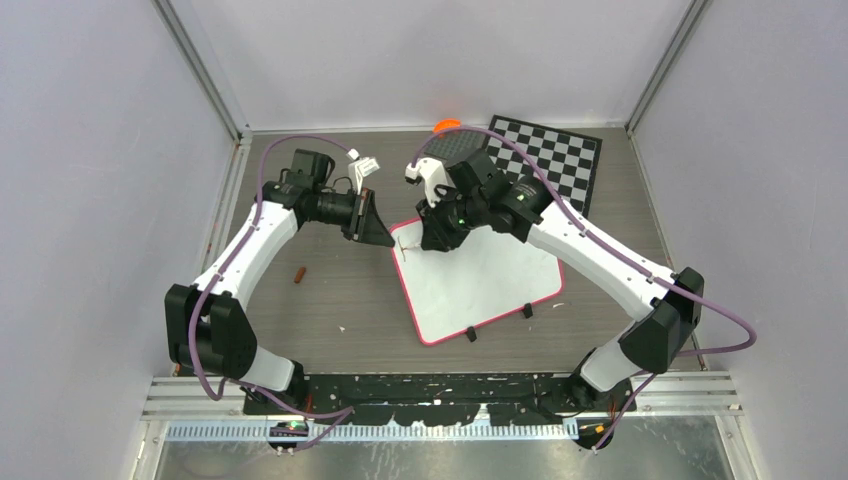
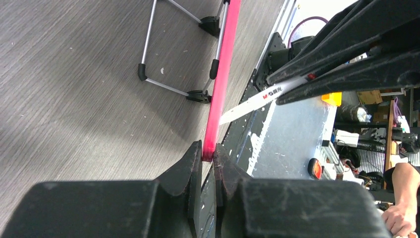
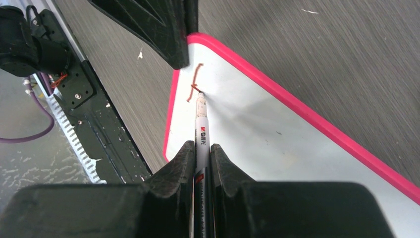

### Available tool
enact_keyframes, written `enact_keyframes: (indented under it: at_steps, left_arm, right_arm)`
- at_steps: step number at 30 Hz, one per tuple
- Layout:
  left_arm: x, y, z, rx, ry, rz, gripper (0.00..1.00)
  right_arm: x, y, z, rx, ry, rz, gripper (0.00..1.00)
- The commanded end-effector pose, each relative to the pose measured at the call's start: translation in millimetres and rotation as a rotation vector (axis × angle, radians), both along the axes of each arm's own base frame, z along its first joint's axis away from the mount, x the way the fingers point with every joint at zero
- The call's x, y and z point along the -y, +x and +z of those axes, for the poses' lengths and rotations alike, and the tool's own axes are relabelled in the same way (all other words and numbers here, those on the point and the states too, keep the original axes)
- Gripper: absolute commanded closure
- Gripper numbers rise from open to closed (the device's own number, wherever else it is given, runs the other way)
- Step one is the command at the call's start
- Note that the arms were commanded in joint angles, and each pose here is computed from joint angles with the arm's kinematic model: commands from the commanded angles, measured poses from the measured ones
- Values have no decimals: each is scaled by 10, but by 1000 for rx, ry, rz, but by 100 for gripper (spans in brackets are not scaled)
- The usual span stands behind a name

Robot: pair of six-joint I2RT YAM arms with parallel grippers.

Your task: Write a sentence on the whiteboard

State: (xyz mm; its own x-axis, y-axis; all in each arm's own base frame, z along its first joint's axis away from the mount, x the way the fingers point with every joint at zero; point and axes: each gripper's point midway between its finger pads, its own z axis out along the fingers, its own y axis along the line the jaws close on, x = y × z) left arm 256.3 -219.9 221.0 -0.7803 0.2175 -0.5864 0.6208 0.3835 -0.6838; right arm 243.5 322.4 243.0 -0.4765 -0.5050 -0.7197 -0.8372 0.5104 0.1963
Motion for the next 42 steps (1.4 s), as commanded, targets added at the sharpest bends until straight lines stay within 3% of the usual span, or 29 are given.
enact_keyframes:
  at_steps: [1,16,26,42]
  left_arm:
    - [44,-75,166,24,-51,-27,100]
    - [51,-63,183,25,-54,-26,100]
    - [48,-72,181,26,-54,-27,100]
    - [46,-51,153,27,-47,-23,100]
  right_arm:
    - [192,158,138,84,-2,-62,100]
    - [91,117,519,108,83,-22,100]
    - [55,254,371,106,53,-46,100]
    - [199,-9,-37,7,21,-48,100]
